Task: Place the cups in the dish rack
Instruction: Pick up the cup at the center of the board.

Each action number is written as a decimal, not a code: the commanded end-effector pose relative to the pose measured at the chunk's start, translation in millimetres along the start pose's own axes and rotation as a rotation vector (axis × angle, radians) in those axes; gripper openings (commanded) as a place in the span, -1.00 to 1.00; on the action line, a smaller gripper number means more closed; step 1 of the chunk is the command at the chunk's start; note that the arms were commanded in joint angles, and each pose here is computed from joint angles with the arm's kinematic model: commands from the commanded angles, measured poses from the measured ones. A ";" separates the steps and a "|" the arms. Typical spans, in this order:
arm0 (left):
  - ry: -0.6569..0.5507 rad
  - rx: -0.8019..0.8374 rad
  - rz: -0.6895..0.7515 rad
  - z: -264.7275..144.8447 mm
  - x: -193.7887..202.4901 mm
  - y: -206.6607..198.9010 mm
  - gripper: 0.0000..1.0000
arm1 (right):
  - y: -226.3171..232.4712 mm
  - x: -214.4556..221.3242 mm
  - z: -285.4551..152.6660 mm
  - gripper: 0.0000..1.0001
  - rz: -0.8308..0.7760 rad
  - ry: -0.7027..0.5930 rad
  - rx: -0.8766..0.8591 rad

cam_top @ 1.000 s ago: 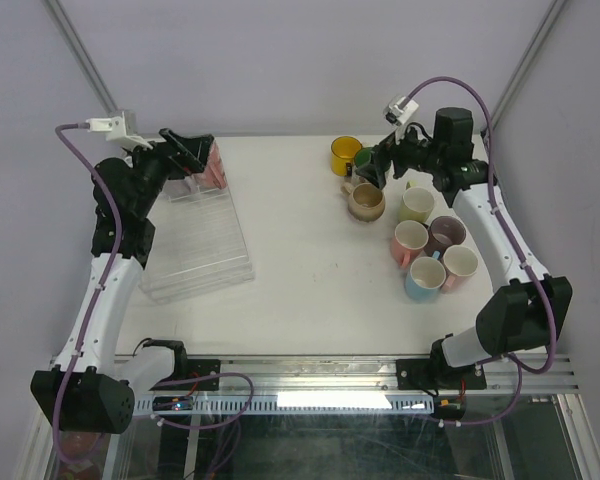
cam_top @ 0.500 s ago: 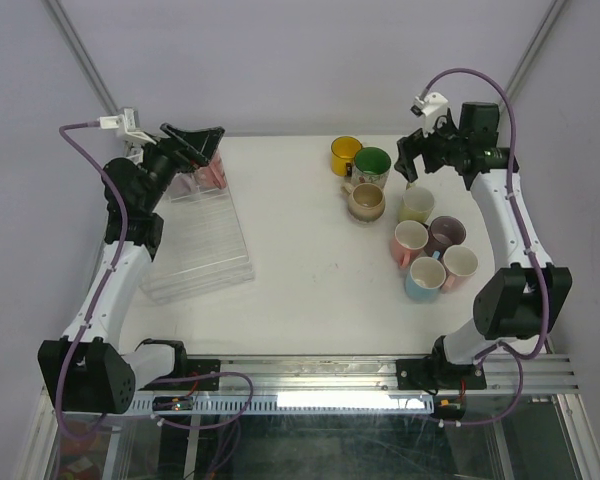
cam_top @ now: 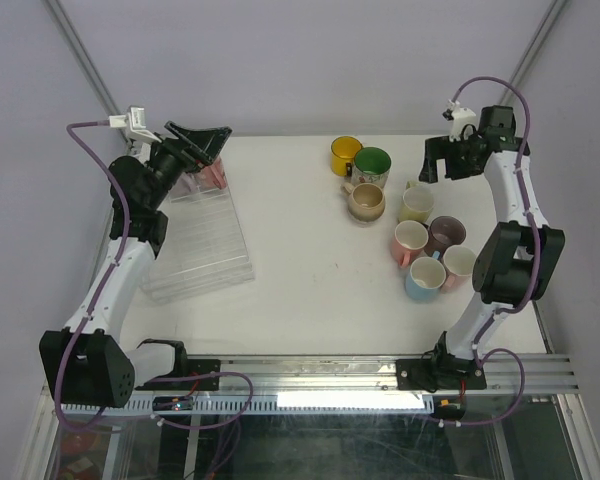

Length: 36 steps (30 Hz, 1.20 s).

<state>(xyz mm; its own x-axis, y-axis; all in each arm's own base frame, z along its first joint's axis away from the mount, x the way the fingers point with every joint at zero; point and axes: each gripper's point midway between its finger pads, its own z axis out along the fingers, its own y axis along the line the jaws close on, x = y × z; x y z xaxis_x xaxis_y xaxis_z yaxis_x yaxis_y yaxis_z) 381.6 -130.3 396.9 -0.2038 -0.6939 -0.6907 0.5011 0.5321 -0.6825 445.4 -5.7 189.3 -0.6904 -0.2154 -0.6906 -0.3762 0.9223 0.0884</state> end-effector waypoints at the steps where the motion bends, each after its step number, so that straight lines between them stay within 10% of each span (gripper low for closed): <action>1: -0.013 0.056 -0.010 2.9 -2.1 -15.8 0.98 | -11.6 0.8 -3.0 0.86 0.201 0.016 0.050; 11: 0.003 0.055 -0.037 8.8 5.2 -15.6 0.98 | -18.3 33.0 18.5 0.04 0.351 0.094 0.110; 23: 0.012 0.058 -0.056 14.4 9.2 -16.9 0.98 | -5.8 71.1 39.8 -0.14 0.374 0.204 0.064; 36: 0.007 0.057 -0.065 11.6 7.5 -22.3 0.98 | -10.6 50.8 42.3 -0.93 0.294 0.119 0.063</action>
<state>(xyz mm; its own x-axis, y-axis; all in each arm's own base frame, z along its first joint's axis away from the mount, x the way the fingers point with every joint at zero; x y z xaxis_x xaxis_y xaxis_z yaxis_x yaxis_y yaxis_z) 388.3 -152.3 379.6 -0.2954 -0.7069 -0.6427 0.4774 0.4735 -0.7402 416.8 -15.1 88.6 -0.9086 0.0614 -0.4132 -0.0443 0.9694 0.2416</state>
